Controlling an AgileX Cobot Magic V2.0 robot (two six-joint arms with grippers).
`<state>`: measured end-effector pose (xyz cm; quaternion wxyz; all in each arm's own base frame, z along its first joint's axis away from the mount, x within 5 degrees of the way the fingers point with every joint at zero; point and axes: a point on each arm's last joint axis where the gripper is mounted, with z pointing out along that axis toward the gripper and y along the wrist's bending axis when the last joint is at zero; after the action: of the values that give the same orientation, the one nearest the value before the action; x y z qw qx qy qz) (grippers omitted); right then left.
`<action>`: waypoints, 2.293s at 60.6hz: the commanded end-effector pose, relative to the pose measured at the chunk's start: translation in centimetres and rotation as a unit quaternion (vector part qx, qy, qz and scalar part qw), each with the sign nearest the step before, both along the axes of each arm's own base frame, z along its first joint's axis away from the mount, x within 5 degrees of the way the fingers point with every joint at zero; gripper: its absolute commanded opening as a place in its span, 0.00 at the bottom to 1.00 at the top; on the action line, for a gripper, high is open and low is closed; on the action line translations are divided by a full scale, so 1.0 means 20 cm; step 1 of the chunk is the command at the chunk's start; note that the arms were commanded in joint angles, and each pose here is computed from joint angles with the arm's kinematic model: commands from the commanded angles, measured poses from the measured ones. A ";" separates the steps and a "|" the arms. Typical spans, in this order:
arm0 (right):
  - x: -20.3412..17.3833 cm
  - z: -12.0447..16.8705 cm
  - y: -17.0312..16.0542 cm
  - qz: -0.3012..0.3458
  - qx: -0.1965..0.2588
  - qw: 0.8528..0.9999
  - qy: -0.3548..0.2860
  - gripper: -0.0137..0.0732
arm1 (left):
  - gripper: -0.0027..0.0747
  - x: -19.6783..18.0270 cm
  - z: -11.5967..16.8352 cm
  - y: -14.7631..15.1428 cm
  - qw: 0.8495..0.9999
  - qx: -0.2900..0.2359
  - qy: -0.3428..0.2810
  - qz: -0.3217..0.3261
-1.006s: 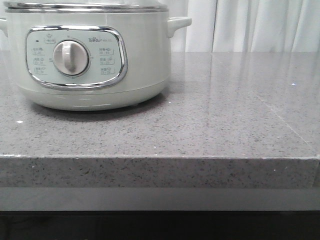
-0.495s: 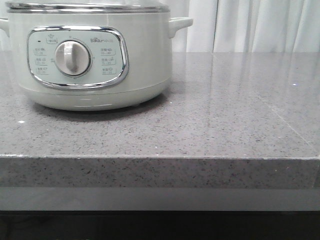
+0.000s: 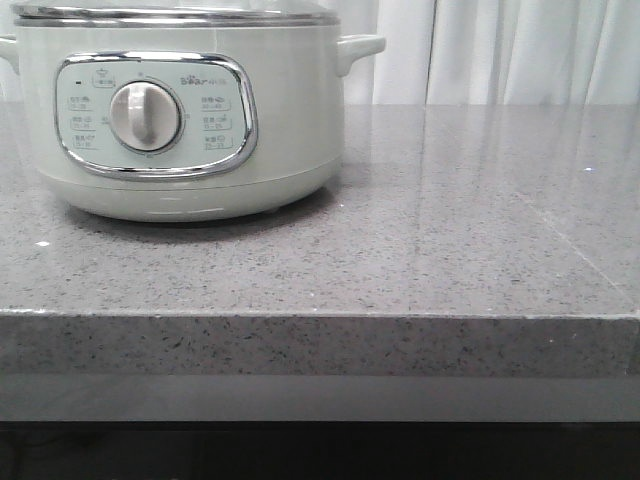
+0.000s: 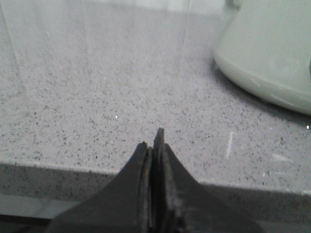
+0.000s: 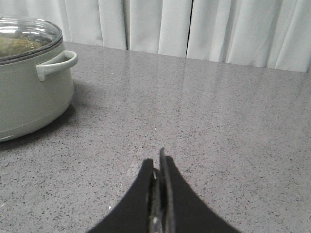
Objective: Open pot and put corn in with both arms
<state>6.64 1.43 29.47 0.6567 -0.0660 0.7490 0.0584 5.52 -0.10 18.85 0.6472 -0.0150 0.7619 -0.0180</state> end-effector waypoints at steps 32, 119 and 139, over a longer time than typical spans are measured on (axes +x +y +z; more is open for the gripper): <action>0.00 0.08 -0.01 -0.014 0.005 0.999 -0.049 0.10 | 0.01 0.00 0.06 0.00 0.998 -0.014 -0.065 0.008; -0.06 -0.48 -0.05 -0.051 -0.012 0.996 -0.075 0.10 | 0.01 0.00 0.05 0.00 0.998 -0.014 -0.064 0.008; -0.06 -0.48 -0.05 -0.051 -0.013 0.996 -0.074 0.10 | 0.01 0.00 0.05 0.00 0.998 -0.014 -0.064 0.008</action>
<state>5.61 0.58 18.88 0.6702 -0.0477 0.7405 0.0170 5.55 -0.06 19.04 0.6552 -0.0197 0.7550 -0.0180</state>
